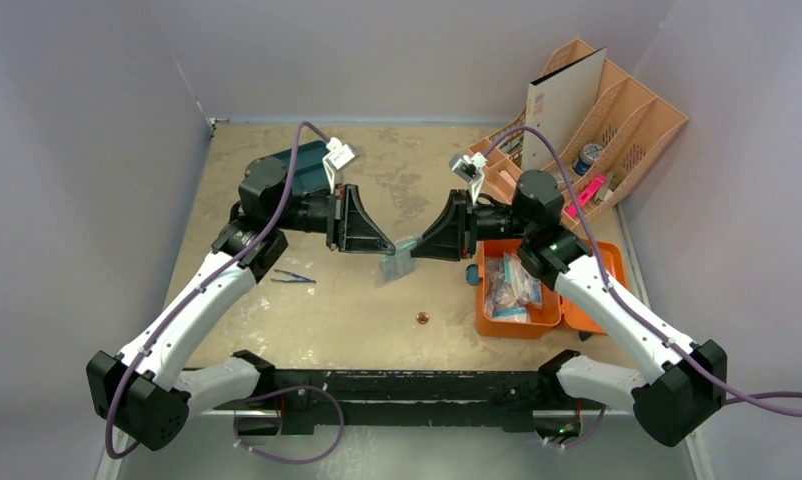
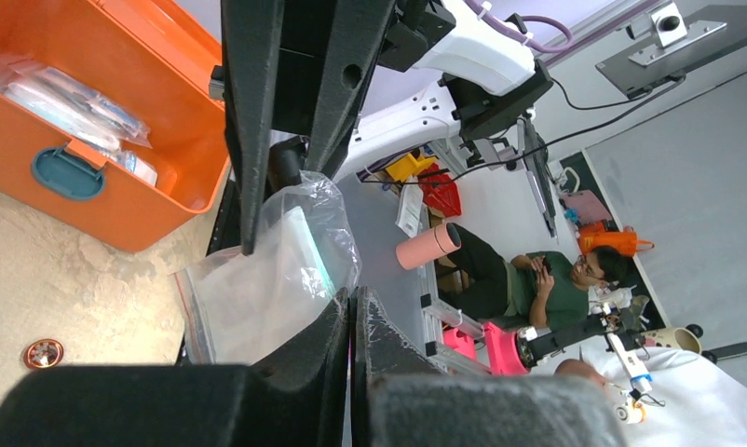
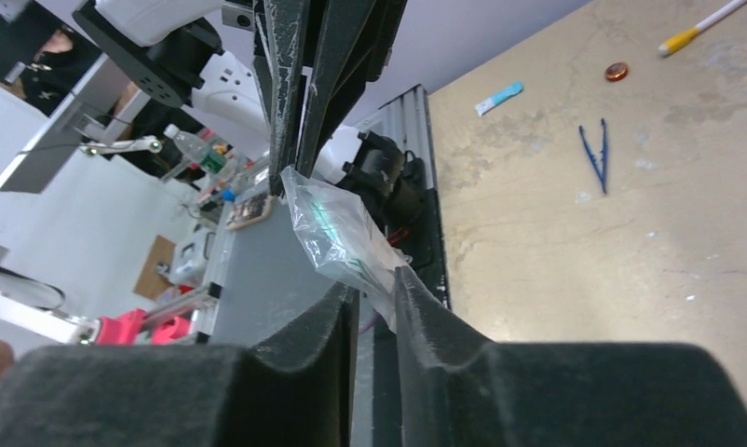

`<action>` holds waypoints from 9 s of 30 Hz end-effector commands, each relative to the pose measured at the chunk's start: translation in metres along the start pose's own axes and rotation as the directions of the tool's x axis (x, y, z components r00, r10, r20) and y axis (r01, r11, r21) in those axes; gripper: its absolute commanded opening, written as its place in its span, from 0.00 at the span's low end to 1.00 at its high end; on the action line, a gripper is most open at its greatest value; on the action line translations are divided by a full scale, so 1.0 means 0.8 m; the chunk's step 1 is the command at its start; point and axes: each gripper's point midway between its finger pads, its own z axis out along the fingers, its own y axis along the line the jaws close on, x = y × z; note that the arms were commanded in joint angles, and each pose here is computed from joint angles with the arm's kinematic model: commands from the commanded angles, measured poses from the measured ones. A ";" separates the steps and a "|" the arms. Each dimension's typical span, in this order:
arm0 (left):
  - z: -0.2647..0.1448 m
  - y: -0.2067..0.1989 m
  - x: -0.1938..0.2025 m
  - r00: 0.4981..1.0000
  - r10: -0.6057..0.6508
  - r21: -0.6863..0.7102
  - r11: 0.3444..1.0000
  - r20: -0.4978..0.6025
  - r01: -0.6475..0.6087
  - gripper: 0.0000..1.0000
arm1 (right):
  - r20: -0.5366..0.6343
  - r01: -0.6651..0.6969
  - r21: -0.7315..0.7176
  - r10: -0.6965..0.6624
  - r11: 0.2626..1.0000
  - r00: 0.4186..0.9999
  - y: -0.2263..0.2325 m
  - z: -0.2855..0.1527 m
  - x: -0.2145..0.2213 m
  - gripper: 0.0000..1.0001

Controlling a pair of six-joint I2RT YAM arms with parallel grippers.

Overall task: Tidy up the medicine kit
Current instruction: Place the medical item at the medicine box, then pick up the medicine box compartment at the center of the board, then place the medicine box compartment at the center of the board.

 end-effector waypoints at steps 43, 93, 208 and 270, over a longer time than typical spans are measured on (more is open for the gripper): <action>-0.104 0.237 0.071 0.985 0.030 -0.803 0.576 -0.169 -0.155 0.96 | -0.006 -0.059 0.995 0.610 0.085 0.792 -0.138 -0.264 0.107 0.00; -0.113 0.250 0.080 0.985 -0.009 -0.835 0.532 -0.174 -0.143 0.94 | 0.245 -0.343 0.938 0.583 0.060 0.775 -0.253 -0.249 0.166 0.21; -0.117 0.328 -0.034 0.978 0.040 -0.817 0.543 -0.206 -0.195 0.00 | 0.189 -0.269 0.924 0.289 0.273 0.939 -0.077 -0.258 0.063 0.99; -0.193 0.394 0.121 0.919 -0.228 -0.900 0.228 0.322 0.372 0.73 | 0.245 -0.410 0.813 0.395 0.414 0.885 -0.073 -0.204 0.070 0.98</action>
